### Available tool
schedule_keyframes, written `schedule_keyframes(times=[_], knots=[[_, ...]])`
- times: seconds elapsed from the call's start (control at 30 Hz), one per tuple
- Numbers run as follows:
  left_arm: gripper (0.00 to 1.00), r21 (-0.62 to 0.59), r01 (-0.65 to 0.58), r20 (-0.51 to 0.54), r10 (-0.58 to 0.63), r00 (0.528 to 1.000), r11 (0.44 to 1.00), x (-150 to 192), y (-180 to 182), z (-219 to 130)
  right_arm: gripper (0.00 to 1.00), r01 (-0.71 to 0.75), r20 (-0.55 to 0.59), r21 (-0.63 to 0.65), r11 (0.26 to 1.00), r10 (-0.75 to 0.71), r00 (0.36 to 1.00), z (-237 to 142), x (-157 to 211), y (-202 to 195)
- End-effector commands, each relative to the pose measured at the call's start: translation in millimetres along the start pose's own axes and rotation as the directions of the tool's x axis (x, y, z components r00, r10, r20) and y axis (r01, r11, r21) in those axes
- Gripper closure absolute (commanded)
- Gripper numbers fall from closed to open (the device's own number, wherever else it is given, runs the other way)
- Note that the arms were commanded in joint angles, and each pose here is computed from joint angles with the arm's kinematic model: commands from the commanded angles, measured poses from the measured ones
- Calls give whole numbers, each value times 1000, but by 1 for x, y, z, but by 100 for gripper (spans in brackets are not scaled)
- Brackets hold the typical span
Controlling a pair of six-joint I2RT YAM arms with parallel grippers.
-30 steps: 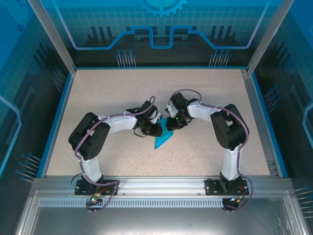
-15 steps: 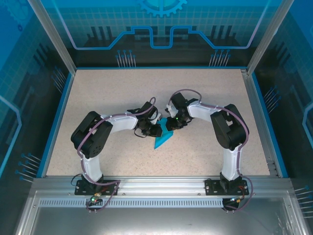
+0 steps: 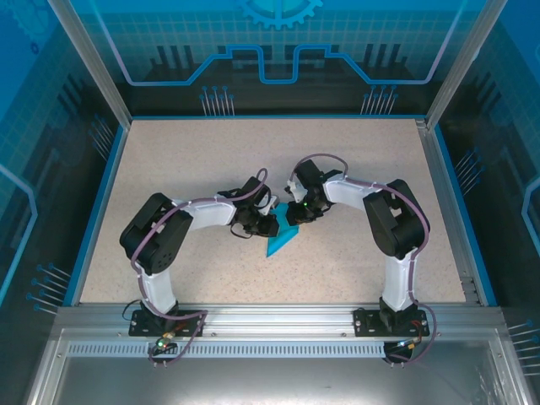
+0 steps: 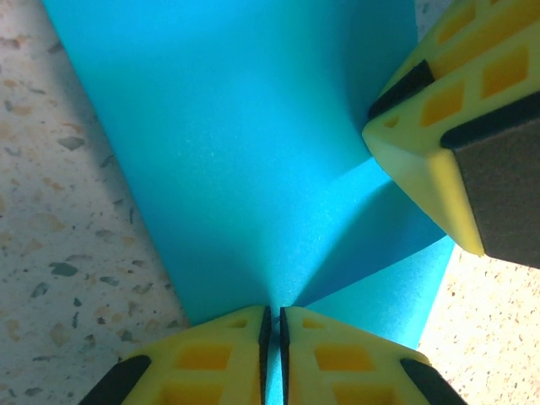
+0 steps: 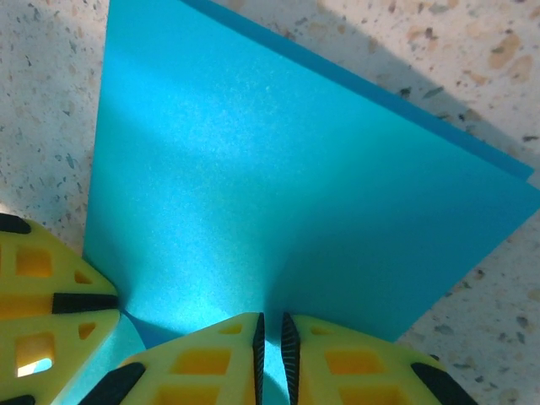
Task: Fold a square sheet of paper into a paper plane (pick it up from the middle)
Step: Third fold the triangle at the center of the table.
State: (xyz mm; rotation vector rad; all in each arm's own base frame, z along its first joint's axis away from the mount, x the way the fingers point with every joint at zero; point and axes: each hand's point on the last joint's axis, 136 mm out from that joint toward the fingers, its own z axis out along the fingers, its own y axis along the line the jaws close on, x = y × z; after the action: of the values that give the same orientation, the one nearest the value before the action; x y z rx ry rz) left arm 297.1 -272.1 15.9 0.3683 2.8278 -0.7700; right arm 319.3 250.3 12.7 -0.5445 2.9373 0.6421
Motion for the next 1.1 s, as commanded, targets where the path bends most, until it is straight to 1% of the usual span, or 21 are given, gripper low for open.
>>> schedule_keyframes(times=[0.0, 0.27, 0.4, 0.57, 0.77, 0.9, 1.0, 1.07], knots=[[85, -14, 18, 14, -18, 1000, 1000, 1, 4, -5, 82, -24, -56, 25, 999, 26, 998, 14, 17, -9], [85, -22, 12, 9, -11, 1000, 1000, 0, 6, -2, 82, -31, -65, 24, 999, 32, 997, 17, 19, -10], [84, -23, 5, 46, -4, 999, 1000, -2, 6, -7, 82, -30, -65, 25, 999, 32, 997, 17, 20, -10], [84, -34, -4, 34, 5, 999, 999, -1, 9, -4, 82, -31, -67, 23, 999, 33, 997, 18, 19, -10], [84, -63, -6, -9, 6, 1000, 998, 6, 19, 8, 82, -30, -61, 20, 999, 32, 998, 16, 18, -9], [85, -60, -10, -29, 8, 1000, 998, 10, 21, 12, 81, -24, -48, 5, 1000, 24, 999, 12, 13, -4], [85, -64, -5, -48, 2, 999, 998, 13, 22, 15, 80, -27, -11, -23, 999, 26, 1000, 1, 1, 3], [86, -57, 2, -55, -5, 998, 998, 14, 22, 17, 78, -31, 37, -54, 998, 33, 999, -14, -10, 10]])
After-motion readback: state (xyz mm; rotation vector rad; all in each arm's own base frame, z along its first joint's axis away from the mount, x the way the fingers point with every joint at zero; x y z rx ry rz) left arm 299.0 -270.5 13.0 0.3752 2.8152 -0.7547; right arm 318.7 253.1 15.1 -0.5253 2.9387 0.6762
